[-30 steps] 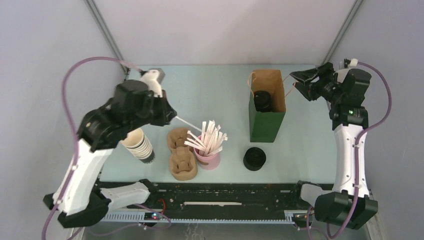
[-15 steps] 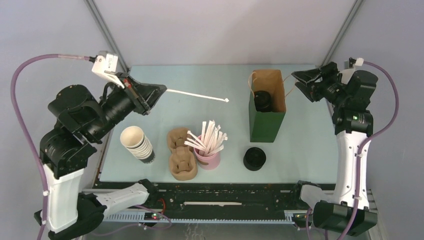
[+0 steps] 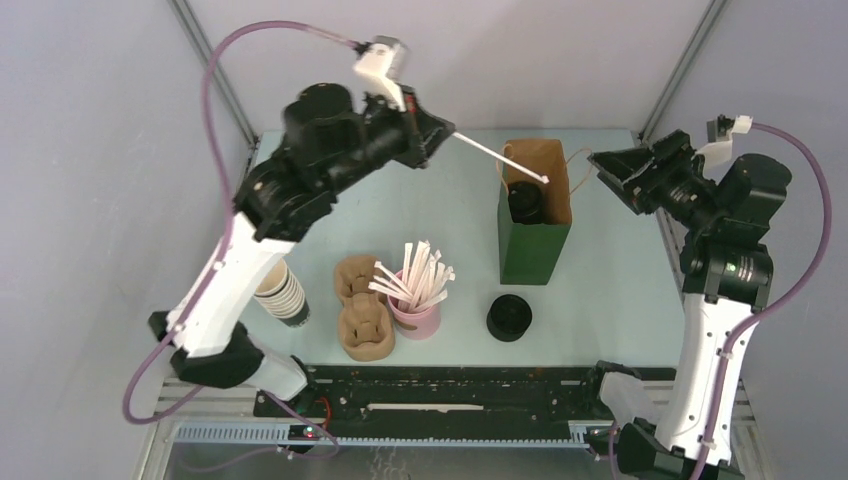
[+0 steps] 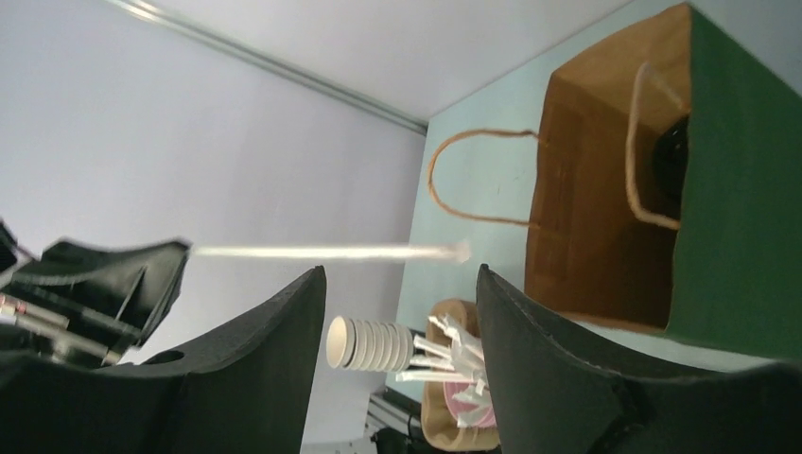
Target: Pack the takeout coffee
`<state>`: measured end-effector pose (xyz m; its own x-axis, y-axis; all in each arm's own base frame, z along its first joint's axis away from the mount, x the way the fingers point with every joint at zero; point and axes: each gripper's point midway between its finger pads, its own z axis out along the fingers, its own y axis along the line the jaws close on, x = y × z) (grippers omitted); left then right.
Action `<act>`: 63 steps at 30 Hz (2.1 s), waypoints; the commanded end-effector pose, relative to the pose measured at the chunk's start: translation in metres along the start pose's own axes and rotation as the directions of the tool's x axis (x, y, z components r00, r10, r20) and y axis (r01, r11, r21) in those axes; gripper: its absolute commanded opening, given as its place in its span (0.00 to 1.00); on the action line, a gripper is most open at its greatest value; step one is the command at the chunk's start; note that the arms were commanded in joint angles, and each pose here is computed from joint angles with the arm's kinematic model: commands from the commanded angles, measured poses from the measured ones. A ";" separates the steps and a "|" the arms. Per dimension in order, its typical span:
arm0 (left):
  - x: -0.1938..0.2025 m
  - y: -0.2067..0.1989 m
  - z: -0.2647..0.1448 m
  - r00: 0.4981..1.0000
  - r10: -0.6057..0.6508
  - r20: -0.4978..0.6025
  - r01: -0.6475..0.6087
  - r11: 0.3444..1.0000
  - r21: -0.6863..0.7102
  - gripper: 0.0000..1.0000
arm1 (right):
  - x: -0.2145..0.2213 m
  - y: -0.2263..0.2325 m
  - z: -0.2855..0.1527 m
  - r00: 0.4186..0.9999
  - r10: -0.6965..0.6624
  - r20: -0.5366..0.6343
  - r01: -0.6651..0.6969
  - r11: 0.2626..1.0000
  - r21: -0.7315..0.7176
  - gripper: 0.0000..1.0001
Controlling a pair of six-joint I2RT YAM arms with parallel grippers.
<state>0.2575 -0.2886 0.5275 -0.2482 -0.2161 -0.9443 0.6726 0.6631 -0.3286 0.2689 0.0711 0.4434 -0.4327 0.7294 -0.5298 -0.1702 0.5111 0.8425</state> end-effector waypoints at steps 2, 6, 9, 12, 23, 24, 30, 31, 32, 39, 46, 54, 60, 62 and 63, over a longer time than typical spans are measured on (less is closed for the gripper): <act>-0.011 -0.009 0.024 0.990 0.139 0.030 -0.137 0.988 -0.067 0.00 | 0.030 0.027 -0.029 0.992 -0.099 -0.073 0.094 0.993 -0.076 0.69; 0.004 0.003 0.045 0.984 0.178 -0.032 -0.180 0.971 -0.155 0.00 | 0.045 0.039 -0.044 0.986 -0.141 -0.090 0.131 0.985 -0.116 0.69; 0.019 0.006 0.063 0.983 0.172 -0.060 -0.180 0.970 -0.162 0.00 | 0.054 0.044 -0.053 0.979 -0.180 -0.096 0.166 0.977 -0.133 0.69; 0.036 0.003 0.080 0.985 0.151 -0.086 -0.163 0.975 -0.153 0.00 | 0.064 0.043 -0.057 0.976 -0.186 -0.113 0.171 0.976 -0.132 0.70; 0.082 -0.020 0.123 0.965 0.205 -0.162 -0.218 0.974 -0.064 0.00 | 0.085 0.061 -0.076 0.960 -0.250 -0.128 0.222 0.954 -0.203 0.70; 0.089 -0.024 0.126 0.955 0.243 -0.172 -0.253 0.967 -0.038 0.00 | 0.087 0.062 -0.077 0.958 -0.255 -0.132 0.224 0.952 -0.210 0.70; 0.113 -0.027 0.141 0.908 0.362 -0.210 -0.373 0.928 -0.013 0.04 | 0.100 0.066 -0.082 0.955 -0.243 -0.173 0.194 0.947 -0.256 0.70; 0.112 -0.026 0.142 0.906 0.367 -0.210 -0.380 0.925 -0.022 0.09 | 0.101 0.067 -0.083 0.955 -0.239 -0.174 0.190 0.947 -0.260 0.70; 0.108 -0.026 0.143 0.908 0.368 -0.202 -0.382 0.924 -0.034 0.21 | 0.102 0.067 -0.084 0.956 -0.237 -0.173 0.188 0.947 -0.261 0.70; 0.061 -0.032 0.118 0.949 0.297 -0.105 -0.306 0.949 -0.078 0.72 | 0.109 0.073 -0.098 0.953 -0.259 -0.159 0.207 0.936 -0.284 0.71; 0.004 -0.043 0.042 0.987 0.162 0.005 -0.162 0.986 -0.052 0.83 | 0.115 0.065 -0.105 0.932 -0.325 -0.160 0.279 0.926 -0.255 0.74; -0.006 -0.035 -0.081 0.998 0.058 0.022 -0.059 0.997 0.041 0.98 | 0.134 0.052 -0.128 0.840 -0.503 -0.201 0.450 0.854 -0.261 1.00; -0.039 0.003 -0.202 0.983 0.082 0.163 -0.080 0.997 -0.021 1.00 | 0.114 0.051 -0.156 0.789 -0.606 -0.099 0.593 0.794 -0.129 1.00; -0.045 0.020 -0.231 0.971 0.077 0.227 -0.063 0.996 -0.066 1.00 | 0.101 0.047 -0.158 0.795 -0.603 -0.067 0.601 0.798 -0.051 1.00; -0.044 0.027 -0.241 0.966 0.079 0.245 -0.060 0.995 -0.082 1.00 | 0.097 0.048 -0.160 0.795 -0.605 -0.048 0.604 0.796 -0.032 1.00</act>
<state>0.1192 -0.1273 0.5841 -0.0519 -0.3427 -0.9380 0.7029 0.6547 -0.2781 0.0676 0.1217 0.4510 -0.3454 0.2616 -0.9013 -0.5517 0.7202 0.4205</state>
